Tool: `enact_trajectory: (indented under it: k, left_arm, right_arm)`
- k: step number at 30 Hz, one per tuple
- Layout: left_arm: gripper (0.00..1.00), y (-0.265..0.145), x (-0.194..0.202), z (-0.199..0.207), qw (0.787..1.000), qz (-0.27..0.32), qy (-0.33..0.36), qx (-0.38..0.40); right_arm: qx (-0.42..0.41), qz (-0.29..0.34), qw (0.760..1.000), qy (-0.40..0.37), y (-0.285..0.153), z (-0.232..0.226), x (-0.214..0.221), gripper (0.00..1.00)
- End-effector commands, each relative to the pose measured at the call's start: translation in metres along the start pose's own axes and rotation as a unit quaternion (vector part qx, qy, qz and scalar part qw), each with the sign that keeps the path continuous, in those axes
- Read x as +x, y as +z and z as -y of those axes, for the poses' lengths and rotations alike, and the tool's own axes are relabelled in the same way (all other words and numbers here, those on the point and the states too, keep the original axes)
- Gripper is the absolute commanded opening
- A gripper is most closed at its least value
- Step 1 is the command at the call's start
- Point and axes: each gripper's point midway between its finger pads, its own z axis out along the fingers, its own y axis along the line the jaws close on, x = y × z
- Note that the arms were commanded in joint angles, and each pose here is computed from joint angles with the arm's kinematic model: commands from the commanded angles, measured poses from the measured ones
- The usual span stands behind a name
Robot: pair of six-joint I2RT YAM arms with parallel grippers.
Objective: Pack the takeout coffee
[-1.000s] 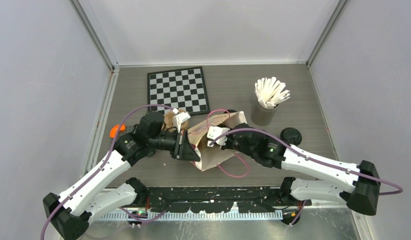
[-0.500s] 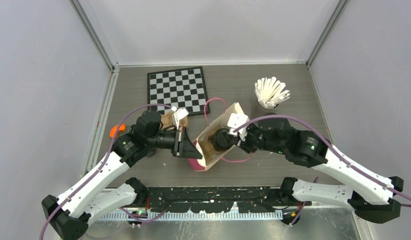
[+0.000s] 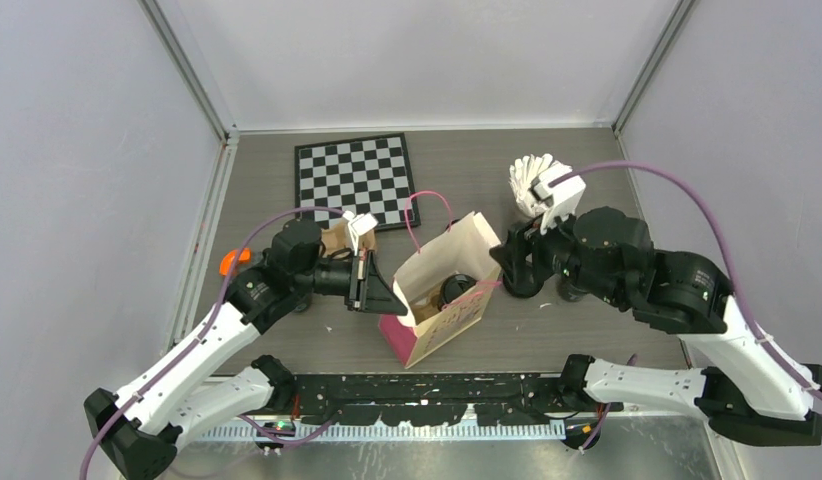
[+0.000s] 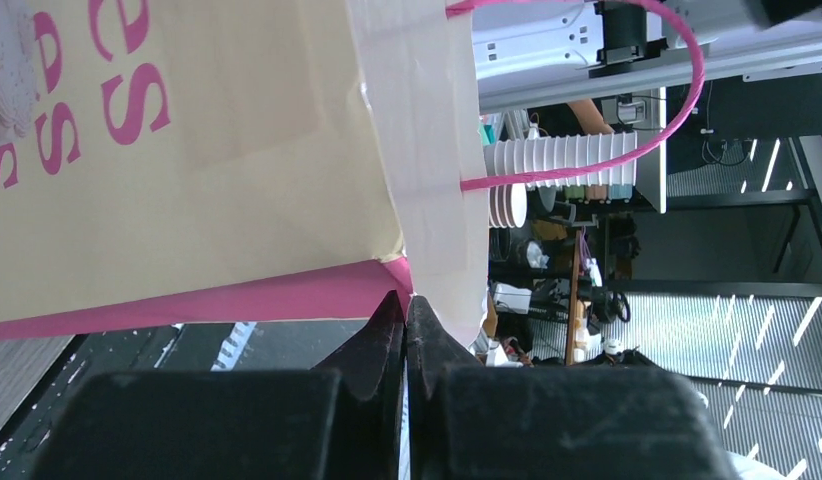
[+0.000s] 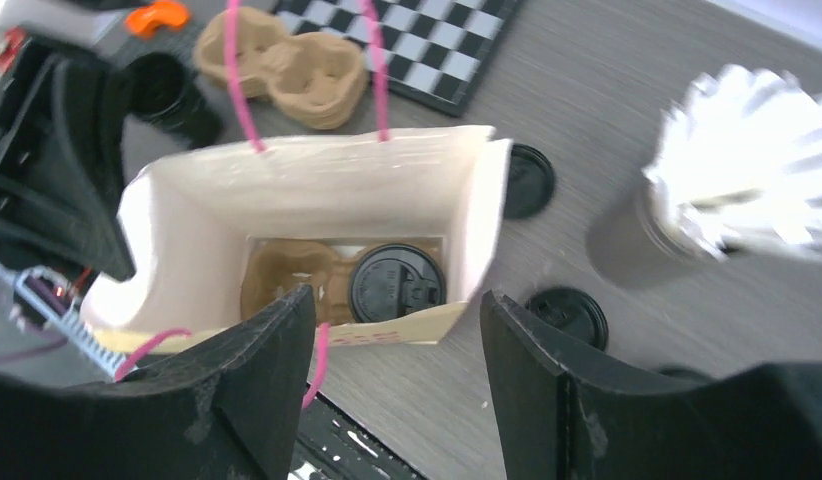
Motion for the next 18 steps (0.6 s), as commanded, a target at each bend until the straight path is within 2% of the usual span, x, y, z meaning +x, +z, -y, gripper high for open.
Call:
enact_trajectory:
  k: [1,6,9,12,15,18]
  left_arm:
    - [0.05,0.001,-0.003,0.004,1.000,0.004,0.002,0.005]
    - [0.15,0.002,-0.010,-0.001,1.000,0.010,0.009,-0.023]
    - [0.24,0.001,-0.018,0.000,0.999,0.013,0.019,-0.042]
    - [0.33,-0.002,-0.022,0.002,0.998,0.011,0.034,-0.056]
    - [0.43,-0.006,-0.027,0.000,0.995,0.018,0.052,-0.081]
    - [0.51,-0.013,-0.030,-0.004,0.991,0.023,0.079,-0.107]
  right_arm:
    - [0.153,-0.002,0.984,0.090,-0.013,0.043,-0.015,0.66]
    - [0.197,-0.035,0.966,0.162,-0.018,0.045,-0.016,0.69]
    - [0.213,-0.067,0.957,0.186,-0.016,0.042,-0.005,0.75]
    - [0.266,-0.080,0.941,0.195,-0.025,0.058,0.008,0.83]
    - [0.334,-0.066,0.917,0.205,-0.036,0.085,0.023,0.91]
    - [0.370,-0.032,0.897,0.238,-0.041,0.103,0.041,0.93]
